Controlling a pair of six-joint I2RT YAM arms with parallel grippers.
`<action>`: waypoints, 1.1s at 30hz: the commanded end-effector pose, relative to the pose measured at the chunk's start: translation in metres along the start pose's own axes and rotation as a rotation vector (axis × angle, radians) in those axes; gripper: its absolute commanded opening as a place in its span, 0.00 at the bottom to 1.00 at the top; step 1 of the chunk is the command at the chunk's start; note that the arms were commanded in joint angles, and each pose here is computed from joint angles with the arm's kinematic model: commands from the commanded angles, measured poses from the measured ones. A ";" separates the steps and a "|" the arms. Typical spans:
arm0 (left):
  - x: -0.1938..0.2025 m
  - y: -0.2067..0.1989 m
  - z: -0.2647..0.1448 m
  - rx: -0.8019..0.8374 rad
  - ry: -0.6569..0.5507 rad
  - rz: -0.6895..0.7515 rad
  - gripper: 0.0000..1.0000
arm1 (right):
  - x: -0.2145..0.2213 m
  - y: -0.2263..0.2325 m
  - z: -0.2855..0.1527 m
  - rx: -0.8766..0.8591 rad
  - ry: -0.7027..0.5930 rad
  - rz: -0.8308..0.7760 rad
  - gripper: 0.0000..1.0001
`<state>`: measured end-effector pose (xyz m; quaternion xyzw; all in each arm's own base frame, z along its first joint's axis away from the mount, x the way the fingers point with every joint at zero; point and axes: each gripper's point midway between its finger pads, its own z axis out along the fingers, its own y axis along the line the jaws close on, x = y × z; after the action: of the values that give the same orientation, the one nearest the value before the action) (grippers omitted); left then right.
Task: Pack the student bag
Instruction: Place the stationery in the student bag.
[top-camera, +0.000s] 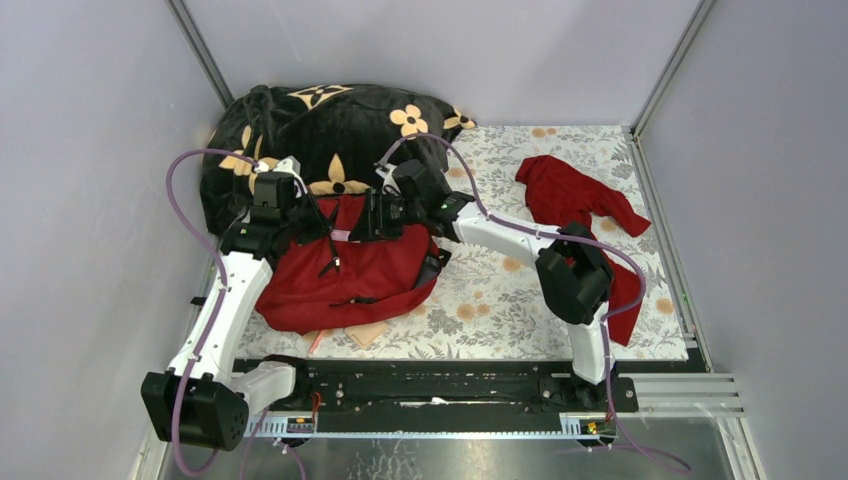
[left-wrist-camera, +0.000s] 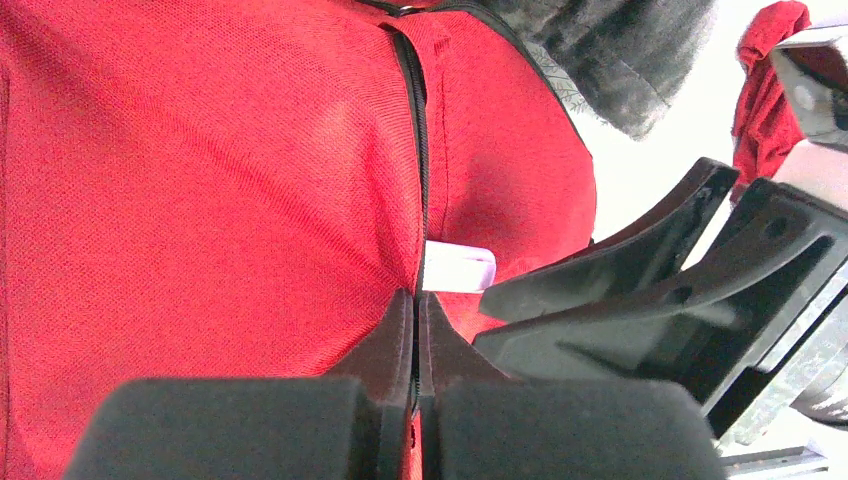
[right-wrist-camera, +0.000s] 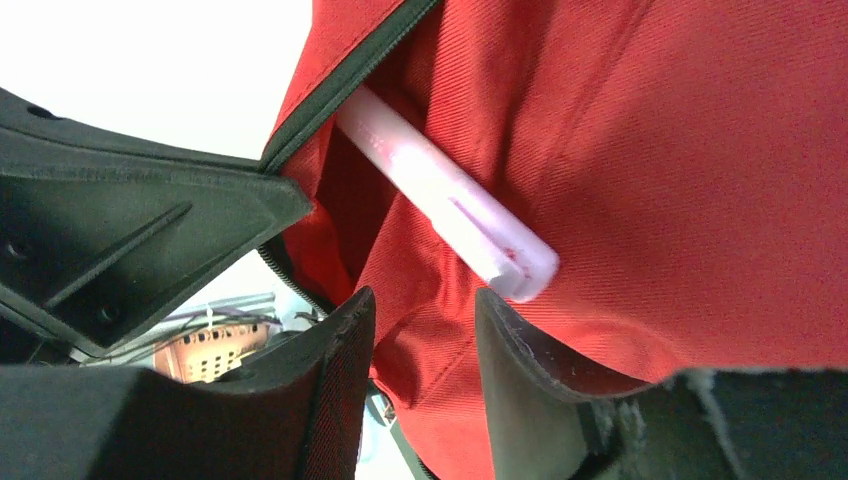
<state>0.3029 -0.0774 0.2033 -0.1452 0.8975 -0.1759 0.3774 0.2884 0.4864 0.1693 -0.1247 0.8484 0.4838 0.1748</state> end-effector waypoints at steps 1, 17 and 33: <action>-0.006 -0.005 0.000 0.032 -0.030 0.012 0.00 | -0.030 -0.001 -0.018 -0.006 -0.111 -0.002 0.48; -0.007 -0.004 0.001 0.026 -0.029 0.015 0.00 | -0.023 0.002 0.005 -0.050 -0.032 0.021 0.44; -0.005 -0.004 0.001 0.028 -0.027 0.010 0.00 | -0.010 0.050 0.027 -0.208 0.035 0.019 0.31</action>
<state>0.3029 -0.0773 0.2031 -0.1451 0.8976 -0.1758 0.3773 0.2976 0.5037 0.1658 -0.1084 0.8351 0.5190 0.1469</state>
